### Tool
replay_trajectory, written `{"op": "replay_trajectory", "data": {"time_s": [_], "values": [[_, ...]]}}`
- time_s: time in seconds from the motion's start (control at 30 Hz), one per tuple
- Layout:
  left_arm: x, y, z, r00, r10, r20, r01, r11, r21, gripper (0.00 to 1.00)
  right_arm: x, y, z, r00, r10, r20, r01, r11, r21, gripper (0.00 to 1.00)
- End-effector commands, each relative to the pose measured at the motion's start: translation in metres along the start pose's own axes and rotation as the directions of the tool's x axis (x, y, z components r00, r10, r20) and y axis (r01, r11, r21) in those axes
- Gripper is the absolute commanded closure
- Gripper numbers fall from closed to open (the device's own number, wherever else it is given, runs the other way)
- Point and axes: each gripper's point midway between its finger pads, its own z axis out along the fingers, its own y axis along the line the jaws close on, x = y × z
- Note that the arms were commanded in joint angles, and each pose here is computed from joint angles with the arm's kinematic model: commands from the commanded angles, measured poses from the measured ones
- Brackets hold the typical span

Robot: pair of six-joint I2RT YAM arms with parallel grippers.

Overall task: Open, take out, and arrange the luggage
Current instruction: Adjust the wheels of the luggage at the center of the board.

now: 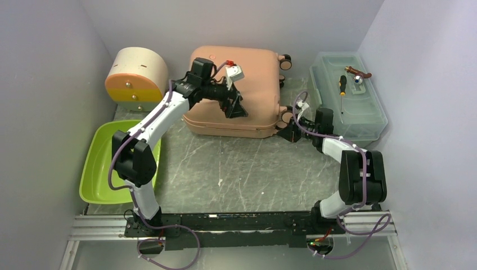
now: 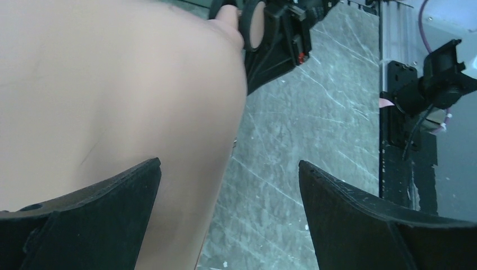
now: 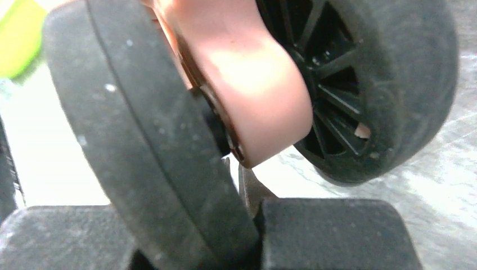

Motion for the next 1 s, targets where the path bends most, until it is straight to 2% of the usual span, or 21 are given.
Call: {"op": "replay_trajectory", "data": {"time_s": [0.0,0.17,0.3,0.37,0.4,0.53,0.6,0.7,0.83,0.97], "values": [[0.0,-0.027,0.019,0.999,0.0,-0.053,0.005,0.995,0.096,0.01,-0.044,-0.017,-0.018,0.942,-0.336,0.019,0.336,0.941,0.031,1.0],[-0.016,-0.042,0.044,0.999,0.007,-0.045,0.001,0.987,0.163,0.01,-0.033,-0.012,-0.013,0.843,-0.537,0.002,0.534,0.838,-0.112,1.0],[-0.019,-0.052,0.062,0.999,0.002,-0.046,0.007,0.98,0.198,0.01,-0.029,-0.018,-0.01,0.799,-0.602,-0.006,0.595,0.791,-0.146,0.99],[-0.019,-0.056,0.069,0.999,0.002,-0.051,0.009,0.977,0.211,0.01,-0.029,-0.012,-0.012,0.788,-0.616,0.005,0.606,0.773,-0.189,0.75],[-0.019,-0.059,0.071,0.999,0.0,-0.053,0.011,0.976,0.217,0.01,-0.028,-0.005,-0.015,0.789,-0.615,0.012,0.602,0.767,-0.222,0.67],[-0.015,-0.065,0.07,0.998,-0.01,-0.06,0.024,0.973,0.229,0.0,-0.02,0.017,-0.03,0.758,-0.651,0.045,0.632,0.714,-0.301,0.41],[-0.011,-0.066,0.068,0.998,-0.007,-0.069,0.023,0.974,0.225,0.01,-0.013,0.017,-0.035,0.75,-0.66,0.032,0.639,0.712,-0.29,0.36],[-0.008,-0.069,0.062,0.997,0.004,-0.077,0.013,0.977,0.212,0.0,-0.002,0.015,-0.043,0.73,-0.683,0.022,0.662,0.699,-0.272,0.36],[-0.007,-0.069,0.05,0.997,0.007,-0.07,0.006,0.982,0.188,0.0,-0.002,0.009,-0.053,0.755,-0.653,0.067,0.651,0.732,-0.199,0.37],[-0.014,-0.068,0.041,0.998,0.021,-0.055,-0.012,0.988,0.156,0.01,-0.024,0.012,-0.06,0.881,-0.442,0.172,0.469,0.864,-0.181,0.41]]}}
